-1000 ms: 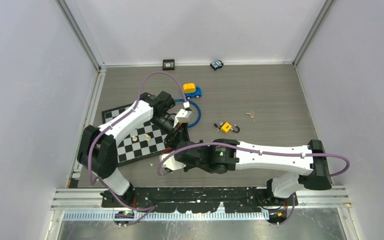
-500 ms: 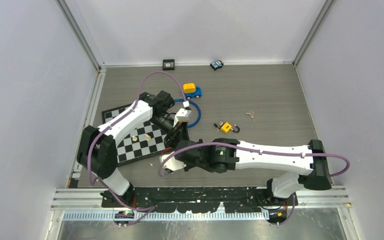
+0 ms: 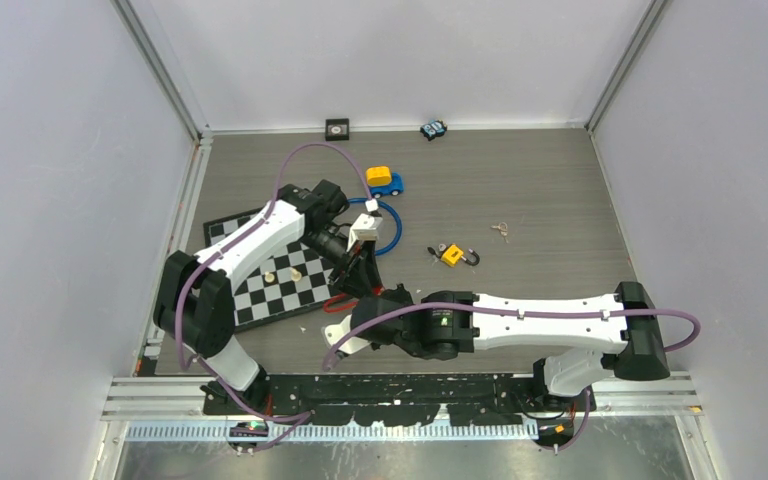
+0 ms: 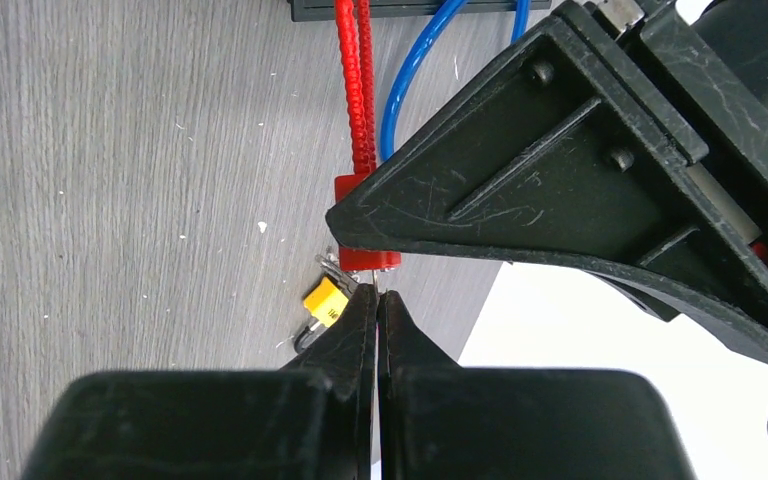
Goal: Unlock with the key
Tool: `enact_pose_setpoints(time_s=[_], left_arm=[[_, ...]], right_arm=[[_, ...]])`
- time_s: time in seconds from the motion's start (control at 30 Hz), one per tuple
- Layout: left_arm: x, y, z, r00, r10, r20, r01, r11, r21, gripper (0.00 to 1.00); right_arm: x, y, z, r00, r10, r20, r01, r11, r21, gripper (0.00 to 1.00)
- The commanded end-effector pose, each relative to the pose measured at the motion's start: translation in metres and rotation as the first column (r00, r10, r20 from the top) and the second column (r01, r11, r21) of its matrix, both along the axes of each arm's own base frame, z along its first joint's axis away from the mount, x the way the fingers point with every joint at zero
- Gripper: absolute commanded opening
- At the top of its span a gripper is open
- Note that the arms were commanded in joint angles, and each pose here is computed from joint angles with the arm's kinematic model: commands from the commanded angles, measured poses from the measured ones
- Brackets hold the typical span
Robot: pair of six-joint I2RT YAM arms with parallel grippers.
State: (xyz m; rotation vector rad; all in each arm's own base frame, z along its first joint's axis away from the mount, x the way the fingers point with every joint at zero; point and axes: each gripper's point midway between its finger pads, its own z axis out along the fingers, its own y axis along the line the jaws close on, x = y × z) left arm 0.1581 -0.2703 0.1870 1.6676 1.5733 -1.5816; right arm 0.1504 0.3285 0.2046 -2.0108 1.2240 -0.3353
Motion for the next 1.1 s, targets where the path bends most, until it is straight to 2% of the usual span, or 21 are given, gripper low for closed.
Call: enact_pose_setpoints(time_s=[0.0, 0.17, 0.33, 0.6, 0.8, 1.07], left_arm=[[-0.001, -0.015, 0.038, 1.0, -0.014, -0.018, 0.011, 0.982, -0.187, 0.0], [-0.002, -0.015, 0.041, 1.0, -0.015, -0.021, 0.011, 0.98, -0.2, 0.0], [-0.004, -0.015, 0.042, 0.999, -0.018, -0.029, 0.011, 0.977, -0.214, 0.0], [-0.002, -0.014, 0.037, 1.0, -0.018, -0.012, 0.015, 0.98, -0.197, 0.0], [-0.003, -0.011, 0.033, 1.0, -0.013, 0.008, 0.014, 0.984, -0.179, 0.0], [-0.001, -0.009, 0.029, 1.0, -0.005, 0.012, 0.007, 0.986, -0.167, 0.0]], right_arm=[[-0.016, 0.035, 0.008, 0.997, 0.059, -0.042, -0.053, 0.99, 0.134, 0.01], [-0.022, 0.038, -0.001, 0.994, 0.063, -0.089, -0.05, 0.988, 0.144, 0.01], [-0.022, 0.038, -0.013, 0.994, 0.065, -0.084, -0.051, 0.985, 0.165, 0.01], [-0.024, 0.043, -0.007, 0.992, 0.069, -0.102, -0.045, 0.974, 0.221, 0.01], [-0.016, 0.03, -0.001, 0.992, 0.053, -0.116, -0.027, 0.975, 0.218, 0.18], [-0.012, 0.009, 0.012, 0.983, 0.047, -0.178, -0.003, 0.971, 0.24, 0.29]])
